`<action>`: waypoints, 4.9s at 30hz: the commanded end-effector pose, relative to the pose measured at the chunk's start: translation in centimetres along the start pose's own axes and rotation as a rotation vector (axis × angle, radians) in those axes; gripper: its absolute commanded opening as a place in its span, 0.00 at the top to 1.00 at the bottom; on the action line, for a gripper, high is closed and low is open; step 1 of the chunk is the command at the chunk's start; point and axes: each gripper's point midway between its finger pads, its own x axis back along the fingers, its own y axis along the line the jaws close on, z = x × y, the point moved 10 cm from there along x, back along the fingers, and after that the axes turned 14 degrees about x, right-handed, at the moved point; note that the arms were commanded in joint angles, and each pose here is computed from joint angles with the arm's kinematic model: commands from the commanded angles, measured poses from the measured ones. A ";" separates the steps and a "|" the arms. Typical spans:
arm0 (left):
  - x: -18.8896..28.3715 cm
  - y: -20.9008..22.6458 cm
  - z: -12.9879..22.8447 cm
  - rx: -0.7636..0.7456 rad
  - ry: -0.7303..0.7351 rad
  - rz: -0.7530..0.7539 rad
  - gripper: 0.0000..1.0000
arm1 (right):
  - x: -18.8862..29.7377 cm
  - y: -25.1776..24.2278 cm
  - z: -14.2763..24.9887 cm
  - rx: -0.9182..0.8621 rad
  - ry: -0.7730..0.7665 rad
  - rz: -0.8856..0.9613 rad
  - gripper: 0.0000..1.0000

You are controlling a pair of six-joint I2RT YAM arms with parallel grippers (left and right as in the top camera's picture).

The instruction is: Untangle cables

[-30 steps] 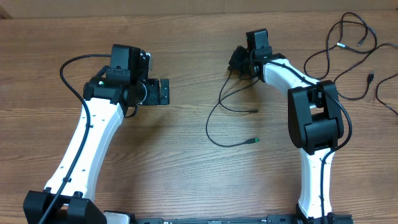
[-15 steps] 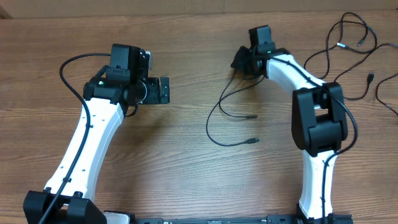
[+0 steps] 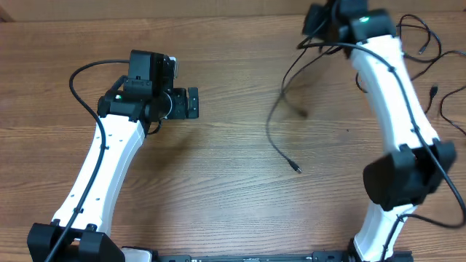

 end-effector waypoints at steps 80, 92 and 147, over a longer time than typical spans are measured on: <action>0.4 -0.6 -0.1 0.023 -0.020 0.045 0.00 | 24.5 -36.1 6.2 -0.854 -0.221 0.582 0.96; 0.4 -0.5 -0.2 0.019 -0.023 0.040 0.00 | 21.6 -41.2 14.6 -1.090 -0.023 0.542 0.96; 0.4 -0.6 -0.3 0.018 -0.034 0.045 0.00 | 13.3 -37.1 13.8 -0.814 -0.136 0.403 0.00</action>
